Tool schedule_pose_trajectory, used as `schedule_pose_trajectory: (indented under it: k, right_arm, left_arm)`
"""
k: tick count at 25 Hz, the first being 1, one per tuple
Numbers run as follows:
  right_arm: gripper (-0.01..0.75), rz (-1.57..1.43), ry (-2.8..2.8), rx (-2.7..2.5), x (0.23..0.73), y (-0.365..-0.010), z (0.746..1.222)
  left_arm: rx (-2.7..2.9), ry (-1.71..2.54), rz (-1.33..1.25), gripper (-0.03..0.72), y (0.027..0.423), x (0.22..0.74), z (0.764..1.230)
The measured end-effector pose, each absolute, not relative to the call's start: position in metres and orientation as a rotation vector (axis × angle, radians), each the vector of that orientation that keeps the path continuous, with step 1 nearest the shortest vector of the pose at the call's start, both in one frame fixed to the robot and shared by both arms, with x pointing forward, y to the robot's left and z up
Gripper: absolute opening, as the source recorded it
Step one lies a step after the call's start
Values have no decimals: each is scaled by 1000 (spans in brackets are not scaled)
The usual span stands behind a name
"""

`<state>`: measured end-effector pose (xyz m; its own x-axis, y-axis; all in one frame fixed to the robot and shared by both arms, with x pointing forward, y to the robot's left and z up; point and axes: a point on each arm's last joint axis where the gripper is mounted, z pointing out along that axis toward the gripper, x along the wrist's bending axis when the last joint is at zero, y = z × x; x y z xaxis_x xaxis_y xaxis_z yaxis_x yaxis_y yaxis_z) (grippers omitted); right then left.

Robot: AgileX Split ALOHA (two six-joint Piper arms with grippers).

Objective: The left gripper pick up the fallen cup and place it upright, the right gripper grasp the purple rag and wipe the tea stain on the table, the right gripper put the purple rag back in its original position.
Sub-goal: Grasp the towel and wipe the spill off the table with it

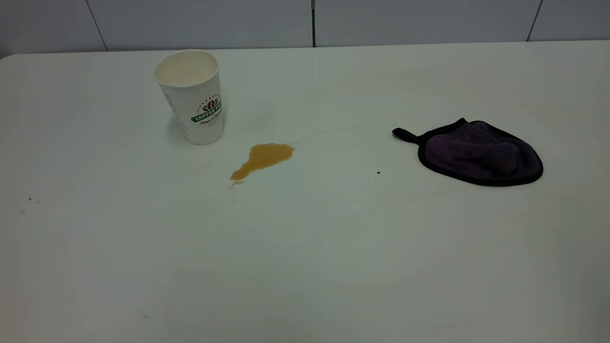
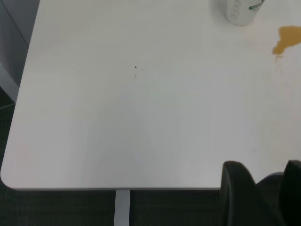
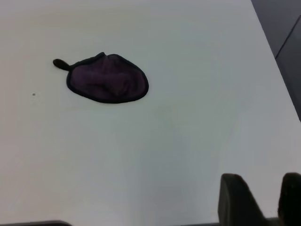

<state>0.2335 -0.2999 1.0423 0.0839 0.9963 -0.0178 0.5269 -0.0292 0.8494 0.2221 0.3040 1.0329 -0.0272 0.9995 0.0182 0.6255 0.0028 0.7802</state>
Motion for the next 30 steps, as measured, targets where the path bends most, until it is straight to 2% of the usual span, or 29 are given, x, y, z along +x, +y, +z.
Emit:
schedule_pose_trajectory:
  k: [5,8,11,17,30]
  right_arm:
    - [389,771,1549,1728,265,-304,1070]
    - [498,731,1594,1754,306,-307,1089]
    - [573,754,1615,1775,352,-308,1095]
    - [599,762,1702,1817,430,-308,1063]
    - [600,490,2073,1912,542,-312,980]
  left_arm:
    - [1680,1711,840,253,304,222,1033]
    - [1680,1711,840,253,304,222,1033]
    - [1680,1711,840,253,304,222,1033]
    - [1680,1711,840,253,304,222,1033]
    - [1681,1710,841,253,304,222,1033]
